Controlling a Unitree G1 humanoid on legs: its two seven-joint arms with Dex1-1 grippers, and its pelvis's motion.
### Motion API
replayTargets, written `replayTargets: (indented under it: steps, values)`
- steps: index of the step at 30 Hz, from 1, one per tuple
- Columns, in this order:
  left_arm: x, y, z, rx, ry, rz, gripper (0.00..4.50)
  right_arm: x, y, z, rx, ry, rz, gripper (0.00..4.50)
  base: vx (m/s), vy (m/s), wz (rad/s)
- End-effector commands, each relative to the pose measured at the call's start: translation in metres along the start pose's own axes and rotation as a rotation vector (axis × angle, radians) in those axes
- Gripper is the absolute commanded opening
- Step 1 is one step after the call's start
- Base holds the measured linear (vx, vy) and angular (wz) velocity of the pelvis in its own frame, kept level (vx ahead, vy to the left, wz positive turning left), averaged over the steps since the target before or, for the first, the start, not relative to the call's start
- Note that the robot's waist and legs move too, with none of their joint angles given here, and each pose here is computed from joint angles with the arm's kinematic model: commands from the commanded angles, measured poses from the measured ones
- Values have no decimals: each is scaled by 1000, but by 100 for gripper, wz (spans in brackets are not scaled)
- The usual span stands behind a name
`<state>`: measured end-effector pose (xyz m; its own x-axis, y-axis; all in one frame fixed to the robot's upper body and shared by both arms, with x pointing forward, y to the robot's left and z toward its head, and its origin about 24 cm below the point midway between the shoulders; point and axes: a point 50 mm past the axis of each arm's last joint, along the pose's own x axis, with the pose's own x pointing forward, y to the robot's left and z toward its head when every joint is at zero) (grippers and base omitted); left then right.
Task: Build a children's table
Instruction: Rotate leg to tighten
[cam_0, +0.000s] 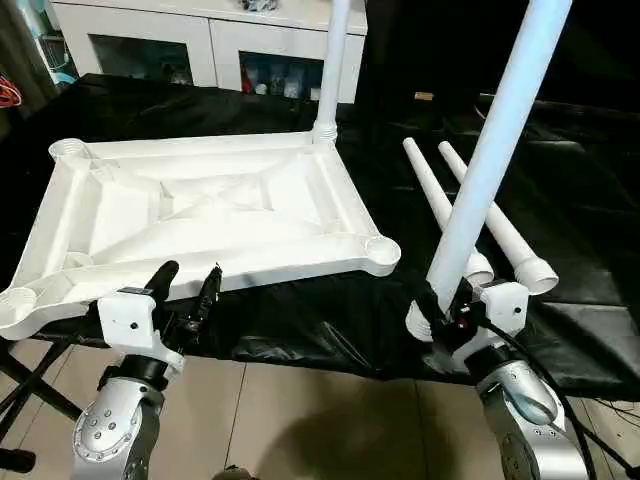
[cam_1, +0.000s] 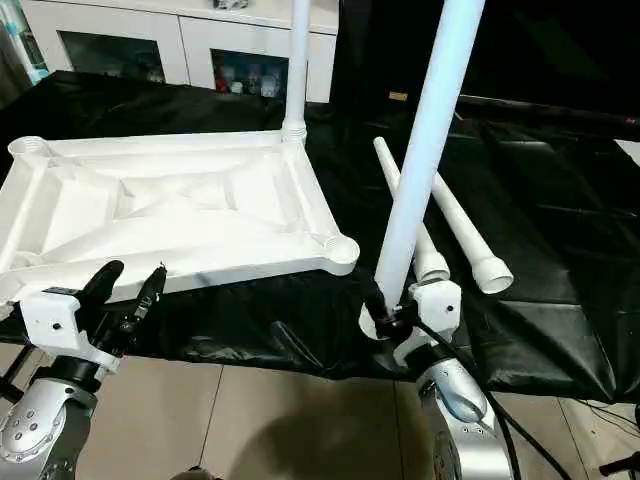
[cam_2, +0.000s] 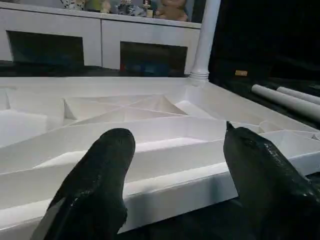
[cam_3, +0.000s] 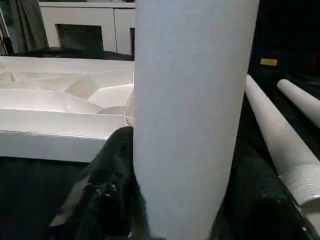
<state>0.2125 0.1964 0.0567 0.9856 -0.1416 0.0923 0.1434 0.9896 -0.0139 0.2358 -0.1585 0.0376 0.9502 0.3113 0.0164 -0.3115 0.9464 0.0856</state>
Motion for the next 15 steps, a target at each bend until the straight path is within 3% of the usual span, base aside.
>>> replayTargets:
  steps: [1, 15]
  values:
    - [-1, 0, -1, 1, 1, -5, 332, 2, -3, 3, -11, -15, -5, 290, 0, 0, 0]
    - [-1, 0, -1, 1, 1, -5, 332, 2, -3, 3, -11, -15, -5, 411, 0, 0, 0]
